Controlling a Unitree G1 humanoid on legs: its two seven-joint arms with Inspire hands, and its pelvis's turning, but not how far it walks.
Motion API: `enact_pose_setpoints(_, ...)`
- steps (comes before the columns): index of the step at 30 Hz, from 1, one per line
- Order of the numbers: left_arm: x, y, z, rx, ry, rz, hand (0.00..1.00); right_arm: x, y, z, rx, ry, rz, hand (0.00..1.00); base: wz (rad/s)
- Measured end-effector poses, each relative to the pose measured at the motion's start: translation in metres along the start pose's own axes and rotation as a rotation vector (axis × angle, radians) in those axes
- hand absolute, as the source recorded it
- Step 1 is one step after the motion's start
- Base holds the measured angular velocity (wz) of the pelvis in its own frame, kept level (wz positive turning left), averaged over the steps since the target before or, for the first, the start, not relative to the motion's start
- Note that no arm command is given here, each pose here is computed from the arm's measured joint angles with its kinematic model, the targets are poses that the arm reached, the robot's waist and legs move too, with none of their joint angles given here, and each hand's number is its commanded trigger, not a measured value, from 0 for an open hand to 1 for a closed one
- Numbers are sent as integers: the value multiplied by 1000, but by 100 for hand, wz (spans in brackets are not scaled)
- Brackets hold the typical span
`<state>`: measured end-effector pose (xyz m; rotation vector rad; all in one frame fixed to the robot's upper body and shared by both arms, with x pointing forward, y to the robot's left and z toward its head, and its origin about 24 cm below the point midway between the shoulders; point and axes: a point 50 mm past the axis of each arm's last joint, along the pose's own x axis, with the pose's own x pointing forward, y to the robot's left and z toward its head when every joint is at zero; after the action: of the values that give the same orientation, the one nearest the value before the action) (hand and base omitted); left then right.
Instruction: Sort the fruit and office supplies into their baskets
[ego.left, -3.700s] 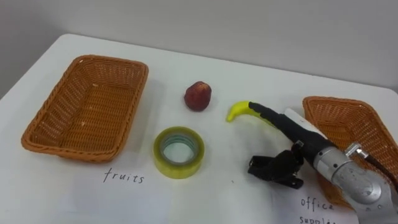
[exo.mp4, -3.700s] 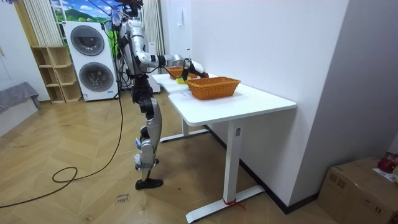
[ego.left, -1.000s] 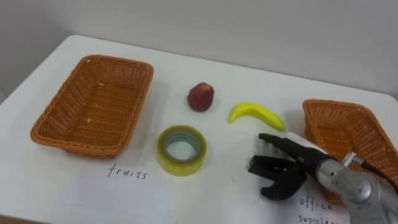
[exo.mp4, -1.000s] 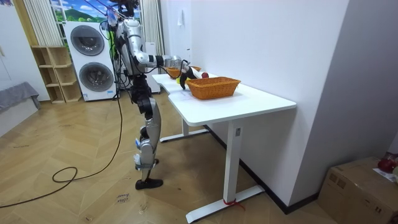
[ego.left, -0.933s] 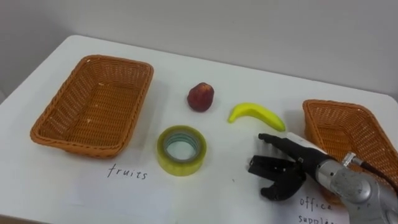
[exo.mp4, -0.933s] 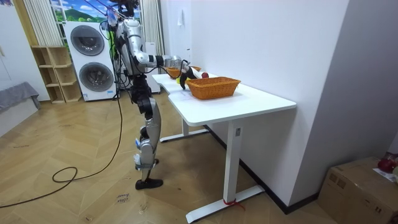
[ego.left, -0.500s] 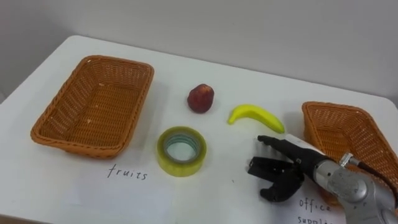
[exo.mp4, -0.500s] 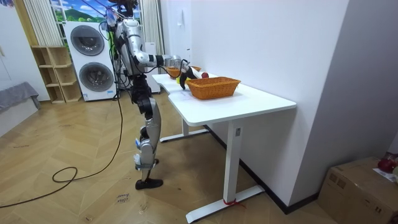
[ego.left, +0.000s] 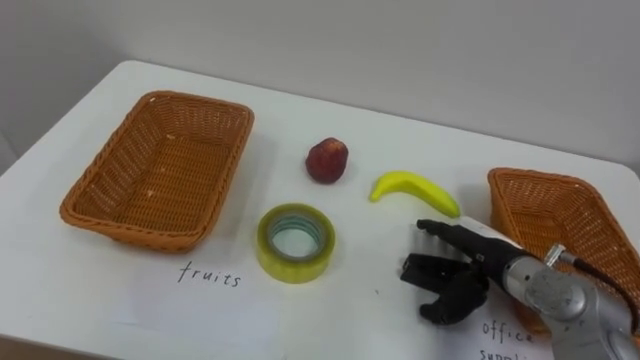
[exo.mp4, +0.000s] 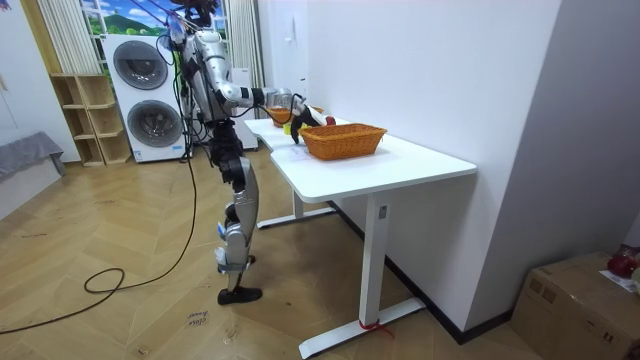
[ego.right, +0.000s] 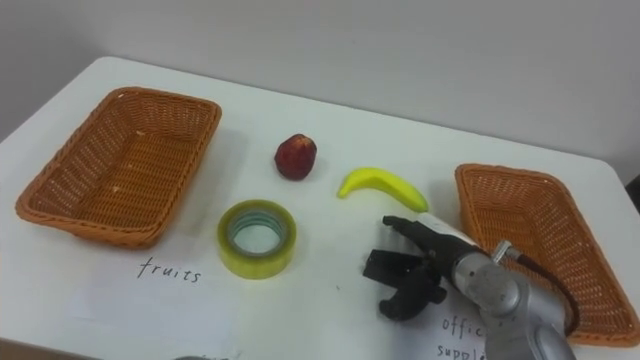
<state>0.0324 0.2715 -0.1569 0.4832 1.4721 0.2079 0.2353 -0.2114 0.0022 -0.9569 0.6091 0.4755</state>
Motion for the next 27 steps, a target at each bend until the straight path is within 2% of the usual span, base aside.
enact_pose_setpoints(9, 0, 2, 3, -1, -13, 16, 0, 10, -13, 2, -47, 56, -85, 100, 3)
enact_pose_setpoints(20, 0, 4, 5, -1, -20, 36, 0, 11, -11, 1, -71, 73, -100, 100, 0)
enact_pose_setpoints(27, 0, 4, 5, -2, -19, 53, 0, 11, -9, 0, -31, 66, -85, 100, 0)
